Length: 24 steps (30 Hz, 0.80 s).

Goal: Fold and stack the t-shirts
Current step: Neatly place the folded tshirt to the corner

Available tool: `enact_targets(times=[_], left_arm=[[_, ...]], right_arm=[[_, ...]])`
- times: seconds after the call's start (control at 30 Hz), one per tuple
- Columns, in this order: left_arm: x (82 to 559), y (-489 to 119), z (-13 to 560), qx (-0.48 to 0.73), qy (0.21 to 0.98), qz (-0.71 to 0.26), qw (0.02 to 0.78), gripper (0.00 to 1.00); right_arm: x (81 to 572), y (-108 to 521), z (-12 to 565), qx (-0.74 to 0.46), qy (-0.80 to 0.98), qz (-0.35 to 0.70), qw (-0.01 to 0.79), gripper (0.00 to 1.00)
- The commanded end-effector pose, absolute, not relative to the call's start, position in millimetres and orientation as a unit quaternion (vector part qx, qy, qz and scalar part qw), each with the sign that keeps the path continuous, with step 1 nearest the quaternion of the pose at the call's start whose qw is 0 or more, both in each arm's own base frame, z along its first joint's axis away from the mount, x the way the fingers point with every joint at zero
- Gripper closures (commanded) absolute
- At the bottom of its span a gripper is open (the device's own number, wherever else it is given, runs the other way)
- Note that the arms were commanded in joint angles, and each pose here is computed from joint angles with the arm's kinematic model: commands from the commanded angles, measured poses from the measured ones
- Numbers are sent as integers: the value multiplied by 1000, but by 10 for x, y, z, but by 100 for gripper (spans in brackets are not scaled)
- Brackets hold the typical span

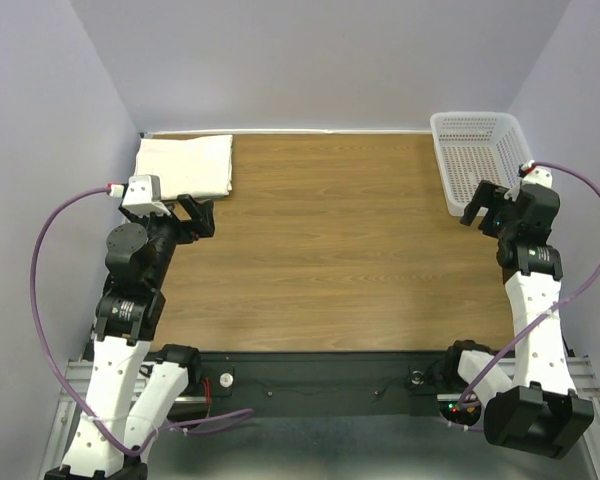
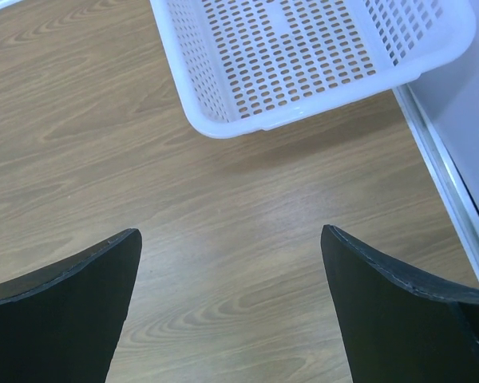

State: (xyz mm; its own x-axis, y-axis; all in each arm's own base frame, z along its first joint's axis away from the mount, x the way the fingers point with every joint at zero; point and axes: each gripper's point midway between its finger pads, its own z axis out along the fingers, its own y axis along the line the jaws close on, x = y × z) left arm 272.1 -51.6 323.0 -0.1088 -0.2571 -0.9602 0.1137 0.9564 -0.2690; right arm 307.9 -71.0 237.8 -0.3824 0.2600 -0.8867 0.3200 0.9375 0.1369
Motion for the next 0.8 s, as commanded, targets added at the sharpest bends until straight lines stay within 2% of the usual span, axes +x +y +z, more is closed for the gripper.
enact_targets(times=[0.0,0.77], left_arm=[[2751,-487,3294,-47,718,-132,681,1],[2739,-500,3177,-52,721,-139,677,2]], right_arm=[[3078,-725,2552,143,814,-43,561,0],[3061,-750,2528,154,809,-47,565,0]])
